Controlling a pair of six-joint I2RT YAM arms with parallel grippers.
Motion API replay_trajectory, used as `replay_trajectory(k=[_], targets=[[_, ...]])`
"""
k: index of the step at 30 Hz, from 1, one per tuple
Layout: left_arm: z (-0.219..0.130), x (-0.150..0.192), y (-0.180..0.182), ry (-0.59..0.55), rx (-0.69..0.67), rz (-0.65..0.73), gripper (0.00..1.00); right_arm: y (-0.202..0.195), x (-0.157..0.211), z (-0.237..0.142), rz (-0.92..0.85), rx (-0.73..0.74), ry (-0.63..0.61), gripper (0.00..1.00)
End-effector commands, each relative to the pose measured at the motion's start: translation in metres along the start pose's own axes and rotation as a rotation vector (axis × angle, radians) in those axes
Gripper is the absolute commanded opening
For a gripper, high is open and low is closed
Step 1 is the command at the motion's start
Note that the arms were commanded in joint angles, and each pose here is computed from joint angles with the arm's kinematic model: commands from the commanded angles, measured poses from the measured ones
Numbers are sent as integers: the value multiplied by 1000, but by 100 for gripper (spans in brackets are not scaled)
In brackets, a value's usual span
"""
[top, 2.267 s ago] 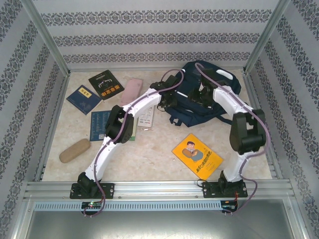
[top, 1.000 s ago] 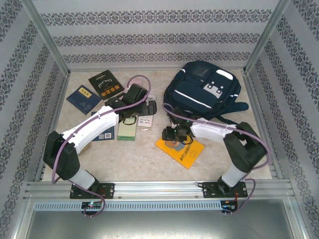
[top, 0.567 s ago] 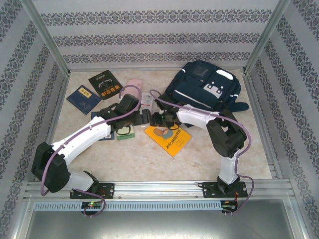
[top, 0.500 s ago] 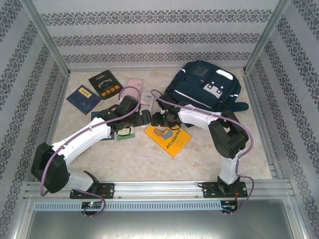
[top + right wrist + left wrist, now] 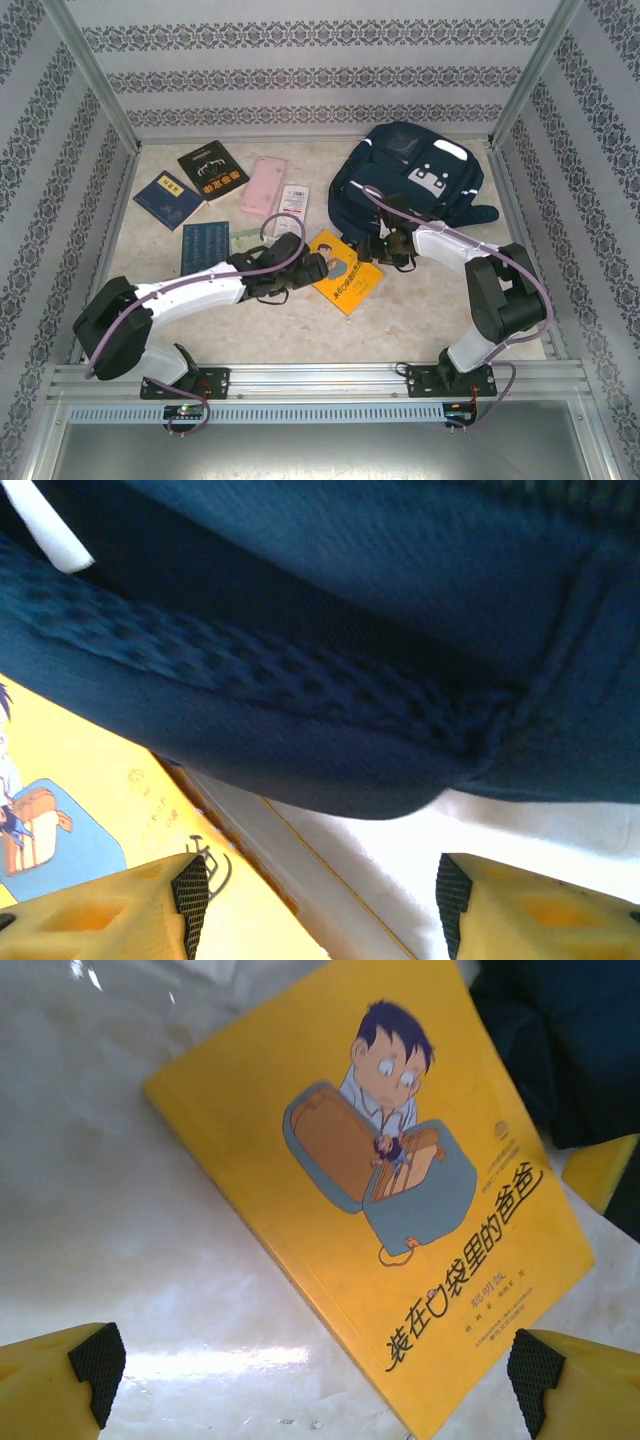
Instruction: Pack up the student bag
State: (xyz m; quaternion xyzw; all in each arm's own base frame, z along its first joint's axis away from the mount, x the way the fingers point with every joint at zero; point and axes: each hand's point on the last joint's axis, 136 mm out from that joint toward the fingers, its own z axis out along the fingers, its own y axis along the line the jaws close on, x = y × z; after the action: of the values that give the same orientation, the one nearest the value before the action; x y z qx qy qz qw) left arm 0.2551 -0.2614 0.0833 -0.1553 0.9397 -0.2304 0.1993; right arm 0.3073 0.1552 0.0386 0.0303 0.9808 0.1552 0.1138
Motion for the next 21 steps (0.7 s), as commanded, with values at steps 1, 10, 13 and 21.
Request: replay_trajectory(k=[1, 10, 13, 21], targets=[[12, 2, -14, -47, 87, -118, 100, 10, 10, 10, -28, -63, 46, 65], [30, 15, 4, -32, 59, -159, 100, 44, 51, 4, -83, -117, 109, 62], [32, 18, 12, -19, 22, -134, 100, 58, 65, -4, -100, -166, 127, 60], [43, 27, 23, 44, 11, -113, 92, 47, 46, 6, -117, -106, 92, 58]])
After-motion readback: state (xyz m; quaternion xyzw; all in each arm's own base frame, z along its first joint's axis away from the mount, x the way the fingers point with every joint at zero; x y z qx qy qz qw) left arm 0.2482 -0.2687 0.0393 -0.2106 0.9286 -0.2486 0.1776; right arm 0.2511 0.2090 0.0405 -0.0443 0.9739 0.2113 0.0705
